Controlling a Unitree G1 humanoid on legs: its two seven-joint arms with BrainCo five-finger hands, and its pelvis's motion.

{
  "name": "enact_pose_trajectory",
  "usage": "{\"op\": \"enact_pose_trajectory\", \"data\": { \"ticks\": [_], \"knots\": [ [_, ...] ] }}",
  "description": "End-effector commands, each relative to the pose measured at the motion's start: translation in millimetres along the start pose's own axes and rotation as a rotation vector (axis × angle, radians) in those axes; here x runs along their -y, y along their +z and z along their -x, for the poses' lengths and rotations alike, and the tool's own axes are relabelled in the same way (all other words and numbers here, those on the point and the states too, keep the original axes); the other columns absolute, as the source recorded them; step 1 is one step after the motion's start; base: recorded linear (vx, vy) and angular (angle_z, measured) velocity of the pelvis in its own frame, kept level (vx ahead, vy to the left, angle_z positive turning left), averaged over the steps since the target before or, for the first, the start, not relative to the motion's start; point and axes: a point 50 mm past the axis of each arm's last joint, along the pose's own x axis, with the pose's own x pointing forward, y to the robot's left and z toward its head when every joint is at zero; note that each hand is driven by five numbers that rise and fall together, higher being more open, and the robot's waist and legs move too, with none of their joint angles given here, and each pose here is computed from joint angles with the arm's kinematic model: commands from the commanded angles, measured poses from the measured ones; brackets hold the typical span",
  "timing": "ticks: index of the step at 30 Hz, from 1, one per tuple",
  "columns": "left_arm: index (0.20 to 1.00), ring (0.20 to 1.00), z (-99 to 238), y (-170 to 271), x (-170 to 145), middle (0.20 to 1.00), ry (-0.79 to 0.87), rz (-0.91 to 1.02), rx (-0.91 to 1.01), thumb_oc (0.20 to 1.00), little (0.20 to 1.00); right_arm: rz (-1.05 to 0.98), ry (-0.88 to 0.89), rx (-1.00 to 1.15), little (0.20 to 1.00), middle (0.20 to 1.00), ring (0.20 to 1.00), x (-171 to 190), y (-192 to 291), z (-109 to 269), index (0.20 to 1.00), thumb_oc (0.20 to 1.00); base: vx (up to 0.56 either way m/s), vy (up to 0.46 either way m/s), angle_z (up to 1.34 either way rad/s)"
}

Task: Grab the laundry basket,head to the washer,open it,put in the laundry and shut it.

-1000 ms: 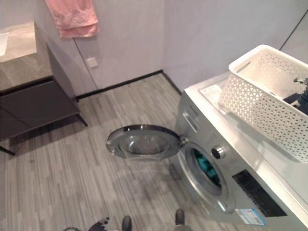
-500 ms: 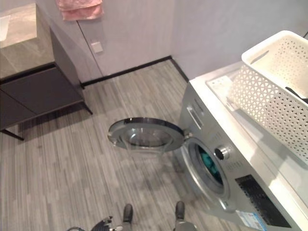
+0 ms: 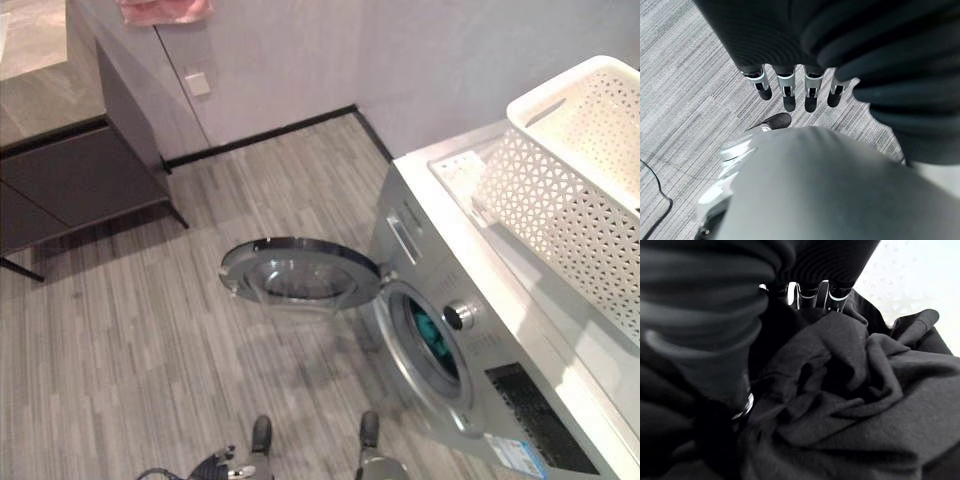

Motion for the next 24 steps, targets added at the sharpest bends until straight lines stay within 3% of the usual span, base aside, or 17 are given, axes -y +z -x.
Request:
{"op": "enact_pose_trajectory", "data": {
  "ticks": [1, 4, 6, 10, 14, 24],
  "knots": [
    [1.000, 1.000, -2.6, 6.3, 1.8, 1.000, -0.033, -0.029, 0.018, 1.000, 1.000, 0.045, 0.140, 0.010, 0.200, 0.200, 0.200, -22.9, 6.2, -9.9, 0.200, 0.200, 0.00, 0.000, 0.00],
    [1.000, 1.000, -3.1, 5.6, 2.1, 1.000, -0.028, -0.028, 0.009, 1.000, 1.000, 0.033, 0.095, 0.010, 0.200, 0.200, 0.200, -17.2, 4.9, -9.0, 0.200, 0.200, 0.00, 0.000, 0.00],
    [1.000, 1.000, -3.6, 0.9, -0.9, 1.000, 0.006, -0.027, -0.024, 1.000, 1.000, -0.123, -0.131, 0.010, 0.200, 0.200, 0.200, 9.6, -8.6, -0.1, 0.200, 0.200, -0.02, 0.046, -0.03],
    [1.000, 1.000, -3.2, -2.9, -3.1, 1.000, 0.020, -0.030, -0.046, 1.000, 1.000, -0.235, -0.256, -0.026, 0.200, 0.200, 0.200, 21.9, -23.8, 6.9, 0.200, 0.200, 0.00, 0.019, 0.00],
    [1.000, 1.000, -2.9, -6.1, -5.7, 1.000, 0.046, -0.027, -0.066, 1.000, 1.000, -0.436, -0.583, 0.004, 0.200, 0.200, 0.200, 54.1, -38.8, 31.0, 0.200, 0.200, 0.03, 0.034, -0.01],
    [1.000, 1.000, -1.8, -12.1, -7.7, 1.000, 0.084, -0.055, -0.097, 1.000, 1.000, -0.457, -1.086, 0.109, 0.200, 0.200, 0.200, 101.8, -29.9, 83.2, 0.200, 0.200, 0.02, 0.027, -0.02]
  ]
}}
